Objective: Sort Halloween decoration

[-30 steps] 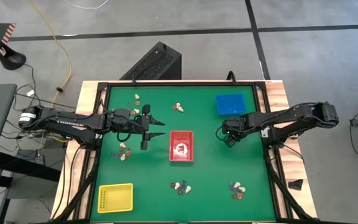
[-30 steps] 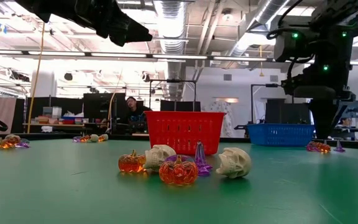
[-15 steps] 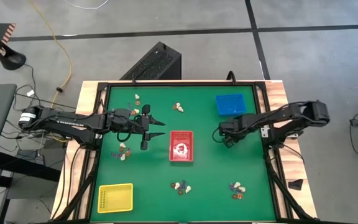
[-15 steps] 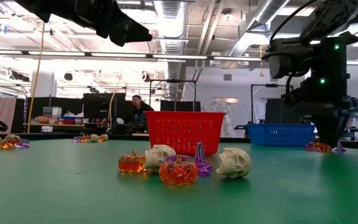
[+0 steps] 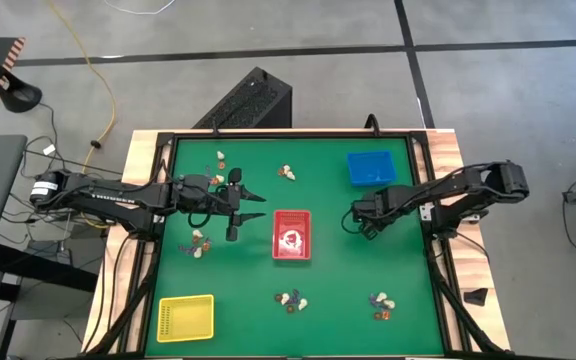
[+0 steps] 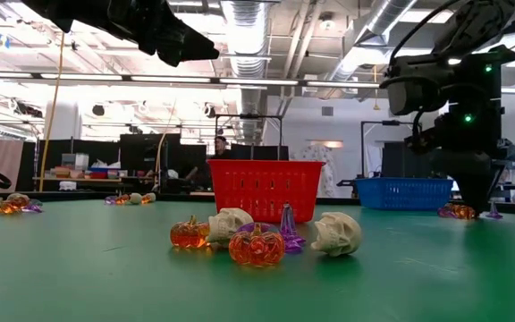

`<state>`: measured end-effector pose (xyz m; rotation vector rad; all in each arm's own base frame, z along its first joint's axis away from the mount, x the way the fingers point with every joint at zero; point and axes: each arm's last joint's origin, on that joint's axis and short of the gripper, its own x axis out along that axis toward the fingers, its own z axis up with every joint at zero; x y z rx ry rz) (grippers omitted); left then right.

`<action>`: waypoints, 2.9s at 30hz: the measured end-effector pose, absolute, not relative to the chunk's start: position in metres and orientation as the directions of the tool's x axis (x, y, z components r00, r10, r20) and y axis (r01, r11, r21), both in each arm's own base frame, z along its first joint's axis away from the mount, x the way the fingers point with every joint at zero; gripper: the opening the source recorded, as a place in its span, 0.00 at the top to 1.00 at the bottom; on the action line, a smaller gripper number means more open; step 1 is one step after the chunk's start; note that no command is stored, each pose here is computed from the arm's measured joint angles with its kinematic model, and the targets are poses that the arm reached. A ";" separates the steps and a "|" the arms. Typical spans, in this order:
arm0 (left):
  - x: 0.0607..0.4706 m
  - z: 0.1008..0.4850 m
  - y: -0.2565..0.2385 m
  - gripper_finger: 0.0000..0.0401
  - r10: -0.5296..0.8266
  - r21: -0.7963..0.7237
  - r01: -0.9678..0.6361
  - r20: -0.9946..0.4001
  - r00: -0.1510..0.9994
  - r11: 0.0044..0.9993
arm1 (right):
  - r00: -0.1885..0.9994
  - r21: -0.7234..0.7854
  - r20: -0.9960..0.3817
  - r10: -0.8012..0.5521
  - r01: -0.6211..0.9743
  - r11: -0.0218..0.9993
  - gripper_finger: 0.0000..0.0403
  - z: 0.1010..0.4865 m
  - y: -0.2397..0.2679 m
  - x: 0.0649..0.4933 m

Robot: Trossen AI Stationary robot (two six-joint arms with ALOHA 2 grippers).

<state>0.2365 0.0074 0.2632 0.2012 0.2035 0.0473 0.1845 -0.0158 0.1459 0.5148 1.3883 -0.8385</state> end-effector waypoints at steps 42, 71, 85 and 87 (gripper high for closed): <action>0.236 0.262 0.007 0.60 0.067 0.201 -0.024 -0.210 0.975 0.979 | 0.009 -0.209 -0.950 -0.313 0.728 0.653 0.73 0.177 -0.023 0.203; 0.236 0.262 0.007 0.60 0.067 0.201 -0.024 -0.210 0.975 0.979 | 0.010 -0.202 -0.955 -0.295 0.708 0.677 0.68 0.166 -0.026 0.199; 0.236 0.262 0.007 0.60 0.067 0.201 -0.024 -0.210 0.975 0.979 | 0.067 -0.163 -0.956 -0.287 0.691 0.704 0.69 0.166 -0.026 0.204; 0.236 0.262 0.007 0.60 0.067 0.201 -0.023 -0.210 0.975 0.979 | 0.066 -0.163 -0.956 -0.287 0.691 0.704 0.69 0.166 -0.026 0.204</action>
